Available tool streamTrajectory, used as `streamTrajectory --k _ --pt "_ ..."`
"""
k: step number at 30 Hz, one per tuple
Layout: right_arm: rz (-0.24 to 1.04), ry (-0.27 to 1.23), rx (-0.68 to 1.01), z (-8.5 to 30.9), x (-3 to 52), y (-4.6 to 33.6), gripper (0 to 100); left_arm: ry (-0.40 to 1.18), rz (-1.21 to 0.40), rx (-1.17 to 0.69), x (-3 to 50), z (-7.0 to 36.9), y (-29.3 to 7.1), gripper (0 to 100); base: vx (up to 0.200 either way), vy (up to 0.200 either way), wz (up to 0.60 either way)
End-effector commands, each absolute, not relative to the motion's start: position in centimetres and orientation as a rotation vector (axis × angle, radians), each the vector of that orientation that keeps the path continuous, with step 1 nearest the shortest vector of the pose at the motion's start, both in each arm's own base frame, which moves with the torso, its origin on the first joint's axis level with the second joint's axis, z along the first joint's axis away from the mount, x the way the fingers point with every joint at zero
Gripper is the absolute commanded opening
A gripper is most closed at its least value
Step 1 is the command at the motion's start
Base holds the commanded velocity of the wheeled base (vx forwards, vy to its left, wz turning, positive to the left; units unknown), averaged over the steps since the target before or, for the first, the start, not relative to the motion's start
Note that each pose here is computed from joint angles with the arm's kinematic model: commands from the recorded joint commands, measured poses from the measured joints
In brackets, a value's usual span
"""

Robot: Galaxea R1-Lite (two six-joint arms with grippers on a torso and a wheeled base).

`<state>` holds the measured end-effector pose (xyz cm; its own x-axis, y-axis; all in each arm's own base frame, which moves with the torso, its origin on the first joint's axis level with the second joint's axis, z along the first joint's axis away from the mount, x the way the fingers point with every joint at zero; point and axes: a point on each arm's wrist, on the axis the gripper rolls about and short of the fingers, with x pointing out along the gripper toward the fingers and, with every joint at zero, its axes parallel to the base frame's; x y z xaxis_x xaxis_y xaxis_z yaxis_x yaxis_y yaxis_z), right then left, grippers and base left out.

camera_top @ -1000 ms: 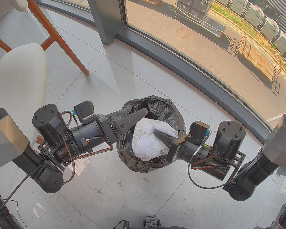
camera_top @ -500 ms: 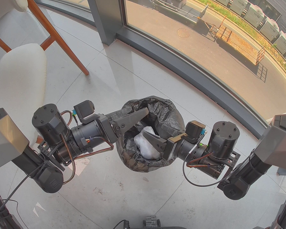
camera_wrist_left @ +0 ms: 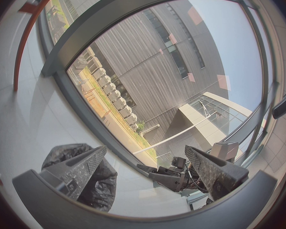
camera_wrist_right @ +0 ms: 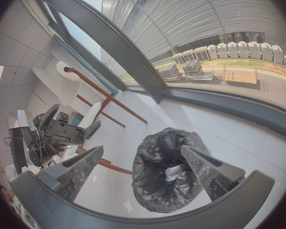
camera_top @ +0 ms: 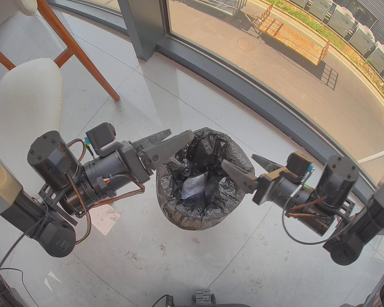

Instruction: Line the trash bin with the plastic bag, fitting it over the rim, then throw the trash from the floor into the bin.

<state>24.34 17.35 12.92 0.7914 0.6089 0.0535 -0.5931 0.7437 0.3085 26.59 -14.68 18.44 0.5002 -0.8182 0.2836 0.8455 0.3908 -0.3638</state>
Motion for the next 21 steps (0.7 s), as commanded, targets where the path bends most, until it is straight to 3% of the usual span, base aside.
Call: streamTrajectory --k 1,6,11,21 --pt "0.575 -0.032 0.277 15.3 21.6 12.7 100 -0.262 -1.068 -0.420 23.9 22.5 -13.2 100 0.000 0.000 0.00" --pt "0.546 -0.117 0.273 17.4 18.2 9.8 100 -0.394 -0.923 -0.320 22.7 23.8 -12.0 100 0.000 0.000 0.00" --pt "0.456 -0.165 0.267 18.1 15.3 6.7 100 -0.417 -0.728 -0.280 21.9 24.1 -10.8 100 0.000 0.000 0.00" --pt "0.363 -0.222 0.217 18.2 8.5 2.8 100 -0.446 -0.655 -0.300 15.9 25.1 -7.8 100 0.000 0.000 0.00"
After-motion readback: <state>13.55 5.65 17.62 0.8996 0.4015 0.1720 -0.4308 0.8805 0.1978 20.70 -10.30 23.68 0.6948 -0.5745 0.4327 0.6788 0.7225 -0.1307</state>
